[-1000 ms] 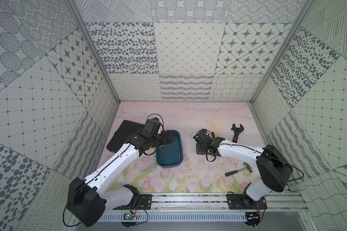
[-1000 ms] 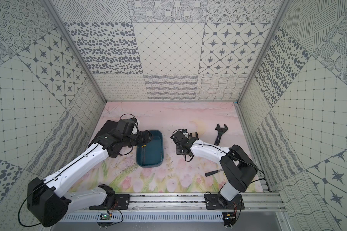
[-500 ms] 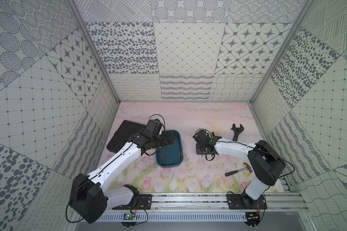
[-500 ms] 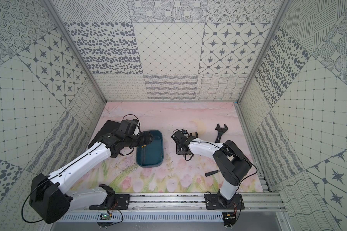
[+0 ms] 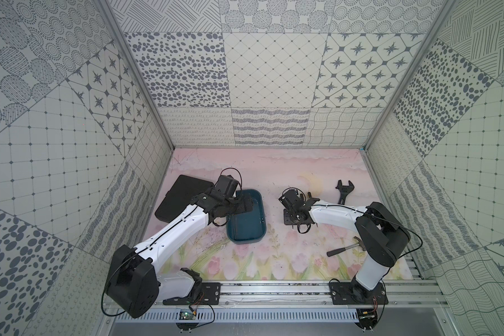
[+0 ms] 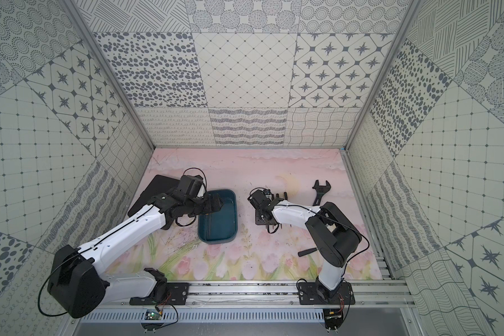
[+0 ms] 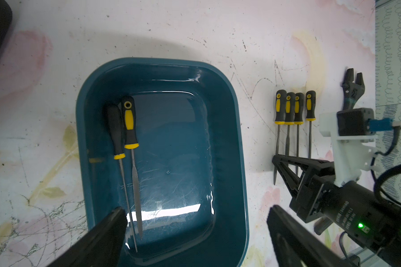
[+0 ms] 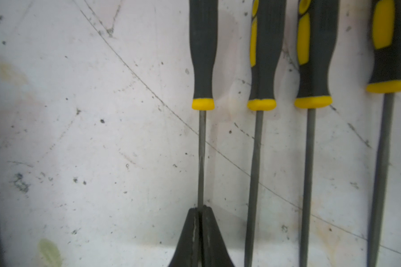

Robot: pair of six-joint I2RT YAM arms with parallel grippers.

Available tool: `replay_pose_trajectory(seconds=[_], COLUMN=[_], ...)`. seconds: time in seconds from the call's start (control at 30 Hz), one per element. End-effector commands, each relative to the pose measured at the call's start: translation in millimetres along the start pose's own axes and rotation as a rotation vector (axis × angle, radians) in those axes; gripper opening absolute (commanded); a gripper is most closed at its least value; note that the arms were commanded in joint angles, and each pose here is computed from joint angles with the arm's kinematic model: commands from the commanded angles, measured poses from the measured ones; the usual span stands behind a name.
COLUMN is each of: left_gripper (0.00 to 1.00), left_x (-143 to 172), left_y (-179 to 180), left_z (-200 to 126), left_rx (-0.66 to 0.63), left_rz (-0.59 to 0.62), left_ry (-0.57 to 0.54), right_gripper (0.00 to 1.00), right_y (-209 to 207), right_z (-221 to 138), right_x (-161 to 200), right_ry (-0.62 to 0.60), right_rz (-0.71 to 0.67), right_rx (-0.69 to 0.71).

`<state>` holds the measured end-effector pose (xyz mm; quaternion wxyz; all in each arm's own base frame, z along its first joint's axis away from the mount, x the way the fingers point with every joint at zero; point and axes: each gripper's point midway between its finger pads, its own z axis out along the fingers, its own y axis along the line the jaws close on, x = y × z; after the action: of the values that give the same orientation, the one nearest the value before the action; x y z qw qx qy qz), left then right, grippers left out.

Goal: Take the file tool out of the storage box
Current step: Place the file tool at the center of the board.

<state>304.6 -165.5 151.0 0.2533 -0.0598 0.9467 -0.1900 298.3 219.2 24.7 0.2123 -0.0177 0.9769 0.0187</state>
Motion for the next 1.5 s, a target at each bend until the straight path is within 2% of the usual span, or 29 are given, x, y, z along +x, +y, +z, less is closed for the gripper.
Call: replay_pose_trajectory(seconds=[0.0, 0.23, 0.5, 0.67, 0.8, 1.03, 1.17, 1.47], left_gripper=[0.99, 0.99, 0.99, 0.96, 0.95, 0.85, 0.73, 0.6], left_x=[-2.1, -1.5, -0.8, -7.3, -7.2, -13.6, -15.8, -18.3], left_y=[2.0, 4.7, 11.5, 12.9, 13.6, 17.3, 25.1, 42.1], left_z=[3.5, 8.9, 12.2, 16.8, 27.9, 43.3, 52.6, 74.7], left_rx=[-0.013, -0.028, -0.064, -0.092, -0.116, -0.169, -0.225, -0.338], left_rz=[0.022, 0.021, 0.024, 0.032, 0.036, 0.027, 0.035, 0.033], left_ry=[-0.008, -0.002, -0.002, -0.007, 0.03, 0.051, 0.061, 0.086], right_gripper=[0.0, 0.1, 0.17, 0.23, 0.27, 0.38, 0.43, 0.49], right_y=[6.3, 6.7, 7.8, 11.8, 22.1, 55.0, 64.9, 69.6], right_z=[0.3, -3.4, -27.2, -45.5, -67.0, -106.3, -123.1, -144.0], right_x=[-13.3, -17.5, -34.7, -37.7, -39.2, -28.8, -22.0, -10.9], right_ry=[-0.036, -0.05, -0.115, -0.143, -0.197, -0.248, -0.267, -0.287], right_rz=[0.004, 0.001, -0.014, -0.03, -0.067, -0.137, -0.165, -0.208], right_rx=[-0.011, -0.014, -0.034, -0.093, -0.182, -0.458, -0.573, -0.681])
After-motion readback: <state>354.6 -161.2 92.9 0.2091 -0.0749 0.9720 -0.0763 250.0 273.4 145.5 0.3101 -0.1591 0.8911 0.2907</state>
